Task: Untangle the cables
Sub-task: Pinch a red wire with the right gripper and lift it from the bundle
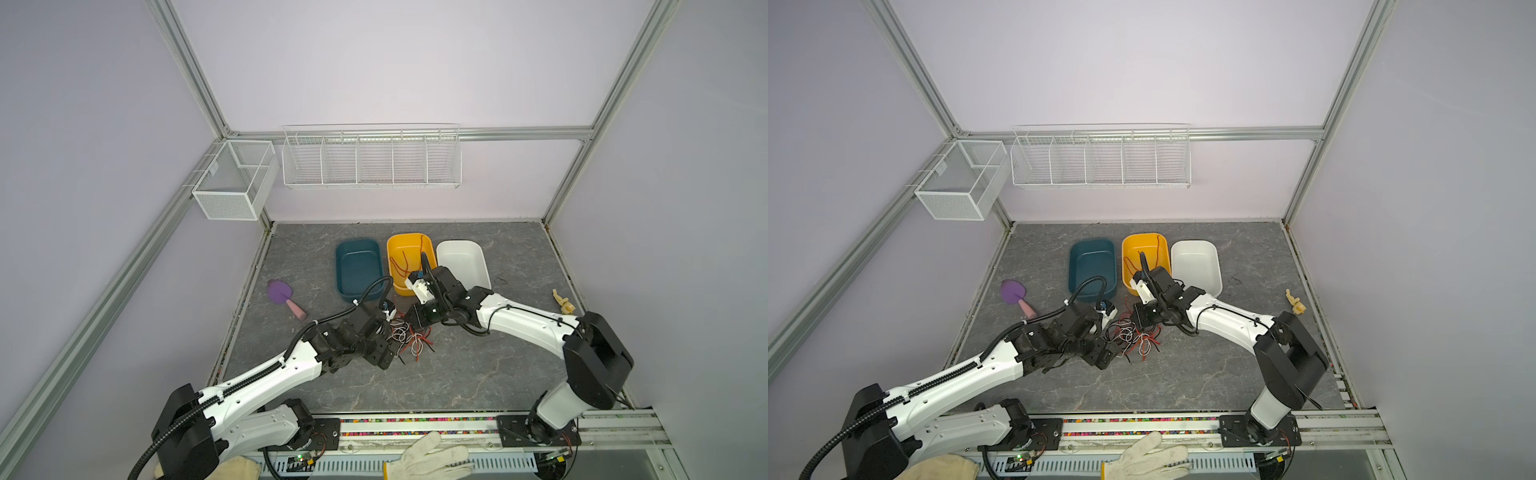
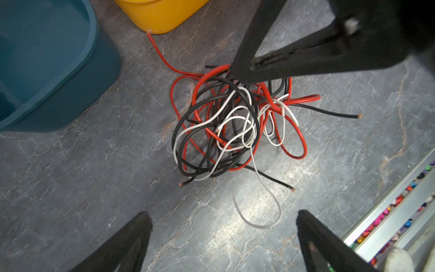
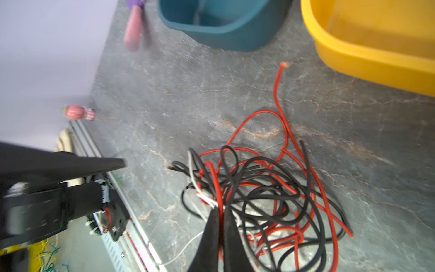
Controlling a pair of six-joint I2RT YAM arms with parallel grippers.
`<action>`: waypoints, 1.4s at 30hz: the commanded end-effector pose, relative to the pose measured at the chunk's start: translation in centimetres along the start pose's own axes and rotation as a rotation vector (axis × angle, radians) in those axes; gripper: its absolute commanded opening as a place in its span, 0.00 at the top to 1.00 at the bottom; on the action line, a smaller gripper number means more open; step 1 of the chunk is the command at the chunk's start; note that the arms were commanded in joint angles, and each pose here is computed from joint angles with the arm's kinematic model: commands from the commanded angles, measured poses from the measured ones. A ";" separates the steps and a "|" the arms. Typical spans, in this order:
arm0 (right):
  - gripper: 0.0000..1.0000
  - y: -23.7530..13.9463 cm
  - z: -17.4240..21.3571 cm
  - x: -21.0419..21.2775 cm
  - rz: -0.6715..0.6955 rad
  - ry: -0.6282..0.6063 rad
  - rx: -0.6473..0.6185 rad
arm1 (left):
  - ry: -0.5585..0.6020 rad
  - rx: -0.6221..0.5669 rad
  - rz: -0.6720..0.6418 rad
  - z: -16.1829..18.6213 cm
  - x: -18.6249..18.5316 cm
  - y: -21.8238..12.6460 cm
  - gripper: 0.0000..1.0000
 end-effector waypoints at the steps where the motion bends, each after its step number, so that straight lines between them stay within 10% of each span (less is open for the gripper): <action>1: 0.93 -2.7 0.2 1.3 -0.041 -0.059 -0.048 | 0.042 -0.021 0.009 -0.5 0.0 -0.1 0.04; 42: 0.94 -22.4 1.2 8.4 -0.153 -0.162 -0.499 | 0.166 -0.068 -0.158 -0.4 0.5 -1.0 0.06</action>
Point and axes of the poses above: each gripper's point midway between its finger pads, its own y axis out along the fingers, its own x axis along the line the jaws close on, z = x × y, the point moved 10 cm from there along -y, back along the fingers, and after that the axes turned 13 degrees about y, right-handed, at the moved point
